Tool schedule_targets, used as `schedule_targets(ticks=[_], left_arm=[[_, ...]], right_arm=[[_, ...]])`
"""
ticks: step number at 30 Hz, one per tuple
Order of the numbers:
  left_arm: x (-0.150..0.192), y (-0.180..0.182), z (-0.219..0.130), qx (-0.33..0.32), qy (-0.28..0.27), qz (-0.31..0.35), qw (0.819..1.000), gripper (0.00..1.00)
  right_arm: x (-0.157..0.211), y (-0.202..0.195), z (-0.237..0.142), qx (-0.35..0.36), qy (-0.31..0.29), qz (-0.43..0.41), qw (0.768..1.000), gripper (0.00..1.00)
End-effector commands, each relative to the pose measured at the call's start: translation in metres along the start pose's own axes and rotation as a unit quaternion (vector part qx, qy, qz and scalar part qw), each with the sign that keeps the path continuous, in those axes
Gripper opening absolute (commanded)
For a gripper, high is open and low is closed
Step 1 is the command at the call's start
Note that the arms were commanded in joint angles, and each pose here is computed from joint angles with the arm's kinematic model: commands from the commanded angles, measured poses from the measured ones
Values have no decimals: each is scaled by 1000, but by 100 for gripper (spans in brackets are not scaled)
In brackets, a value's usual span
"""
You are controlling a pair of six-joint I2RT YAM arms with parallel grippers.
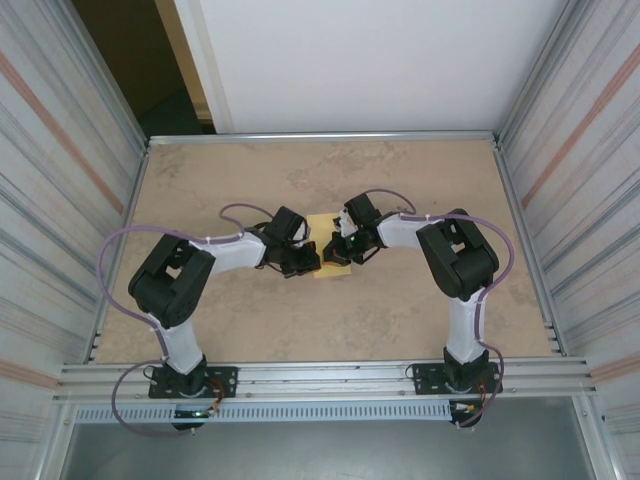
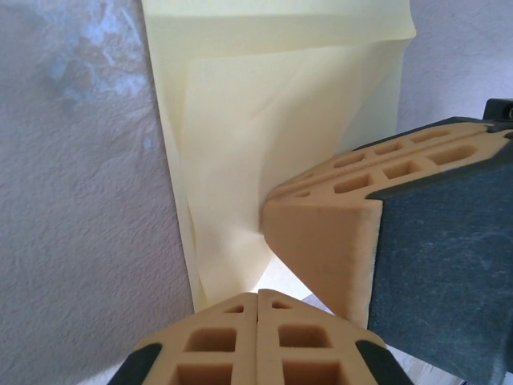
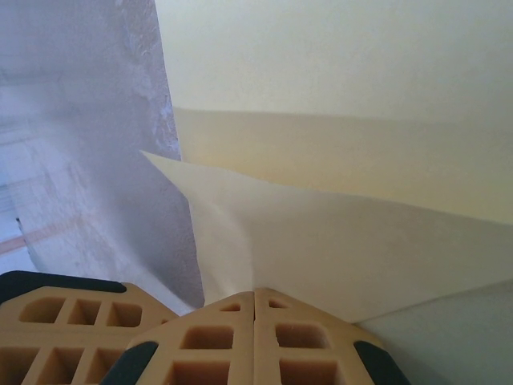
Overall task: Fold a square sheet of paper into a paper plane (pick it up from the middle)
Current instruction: Fold the triangle a second time at the center of the table.
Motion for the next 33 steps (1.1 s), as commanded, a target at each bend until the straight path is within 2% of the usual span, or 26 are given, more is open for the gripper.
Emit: schedule_targets(ticks=[1, 11, 19, 22, 26, 29, 33], left_arm=[[0, -4, 0, 7, 6, 7, 1000, 0], [14, 26, 8, -65, 27, 8, 998, 0], [38, 39, -15, -94, 30, 28, 995, 0], [36, 30, -32, -71, 8, 32, 997, 0], [18, 5, -47, -5, -38, 26, 999, 0], [6, -11, -42, 38, -50, 15, 998, 0], [-4, -24, -21, 60, -33, 9, 998, 0]], right_arm=[[8, -18, 8, 37, 19, 23, 999, 0], [11, -20, 9, 50, 25, 27, 998, 0], [14, -24, 9, 68, 31, 37, 997, 0], [15, -22, 9, 67, 31, 41, 996, 0], [16, -18, 10, 66, 31, 47, 996, 0], [14, -18, 10, 64, 28, 53, 996, 0], [13, -16, 10, 56, 26, 55, 997, 0]])
Point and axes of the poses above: each hand's point on the last joint's axis, 136 mm out from that joint toward the fingers, its own z axis out along the fingers, its own y axis along the line the jaws close on, x = y × z, the point moved 4 cm from there along -z, back along the fingers, and after that the axes turned 11 degrees about -z, right-handed, at the moved point
